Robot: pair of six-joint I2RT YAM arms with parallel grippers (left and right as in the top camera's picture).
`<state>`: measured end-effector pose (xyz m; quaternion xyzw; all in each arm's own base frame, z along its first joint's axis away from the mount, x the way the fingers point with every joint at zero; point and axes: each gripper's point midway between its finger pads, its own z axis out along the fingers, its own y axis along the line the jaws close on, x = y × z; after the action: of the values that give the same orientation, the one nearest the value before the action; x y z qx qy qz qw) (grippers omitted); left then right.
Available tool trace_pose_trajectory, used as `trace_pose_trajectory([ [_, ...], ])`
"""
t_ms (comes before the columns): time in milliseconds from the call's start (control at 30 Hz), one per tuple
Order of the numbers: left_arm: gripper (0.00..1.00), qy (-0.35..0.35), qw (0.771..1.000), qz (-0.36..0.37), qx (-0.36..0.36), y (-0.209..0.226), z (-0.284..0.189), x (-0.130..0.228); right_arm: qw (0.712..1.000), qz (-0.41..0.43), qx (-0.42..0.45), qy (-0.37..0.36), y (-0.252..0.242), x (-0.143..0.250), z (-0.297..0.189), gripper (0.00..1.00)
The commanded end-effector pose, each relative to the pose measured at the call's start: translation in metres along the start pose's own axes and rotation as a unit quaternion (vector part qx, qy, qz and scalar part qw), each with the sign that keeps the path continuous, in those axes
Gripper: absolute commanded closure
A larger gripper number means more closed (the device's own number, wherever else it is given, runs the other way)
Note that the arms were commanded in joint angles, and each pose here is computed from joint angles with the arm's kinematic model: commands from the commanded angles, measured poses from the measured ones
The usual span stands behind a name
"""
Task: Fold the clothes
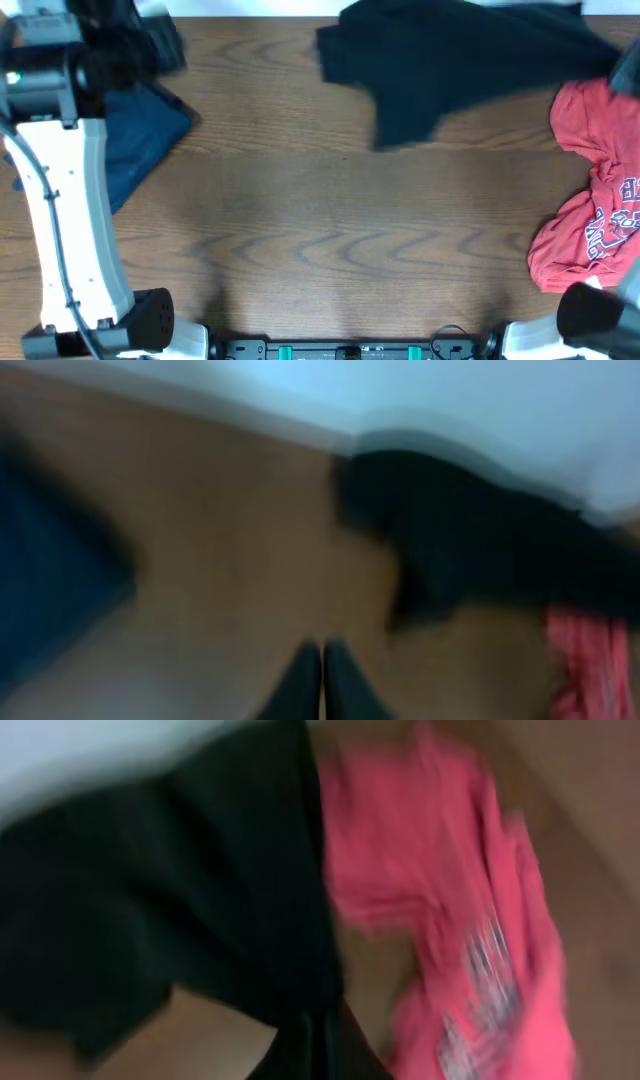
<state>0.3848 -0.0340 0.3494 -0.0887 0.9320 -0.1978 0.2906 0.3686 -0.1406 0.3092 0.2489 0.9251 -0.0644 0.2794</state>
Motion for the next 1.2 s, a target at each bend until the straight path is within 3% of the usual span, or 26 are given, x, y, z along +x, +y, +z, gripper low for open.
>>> trace_pose_trajectory([
  [0,0.94,0.130,0.991,-0.005,-0.017,0.019,0.043,0.051,0.993,-0.014,0.071,0.088,-0.026,0.034,0.041,0.99],
  [133,0.94,0.201,0.980,-0.007,-0.002,0.016,0.079,0.092,0.983,-0.025,0.083,0.164,-0.030,0.074,0.076,0.99],
  [333,0.92,0.208,0.974,0.075,0.047,-0.027,0.141,0.126,0.977,-0.029,0.088,0.194,-0.032,0.098,0.098,0.99],
  [400,0.57,0.201,0.971,0.106,0.067,-0.047,0.161,0.138,0.976,-0.030,0.088,0.196,-0.032,0.099,0.098,0.99],
  [500,0.36,0.195,0.968,0.130,0.092,-0.075,0.190,0.158,0.976,-0.030,0.088,0.196,-0.032,0.099,0.098,0.99],
  [800,0.28,0.184,0.958,0.153,0.156,-0.153,0.288,0.212,0.976,-0.030,0.088,0.196,-0.032,0.099,0.098,0.99],
  [967,0.28,0.187,0.963,0.084,0.174,-0.170,0.340,0.236,0.976,-0.029,0.084,0.198,-0.031,0.100,0.098,0.99],
  [1167,0.28,0.183,0.953,0.010,0.241,-0.197,0.369,0.242,0.976,-0.029,0.082,0.201,-0.030,0.102,0.098,0.99],
])
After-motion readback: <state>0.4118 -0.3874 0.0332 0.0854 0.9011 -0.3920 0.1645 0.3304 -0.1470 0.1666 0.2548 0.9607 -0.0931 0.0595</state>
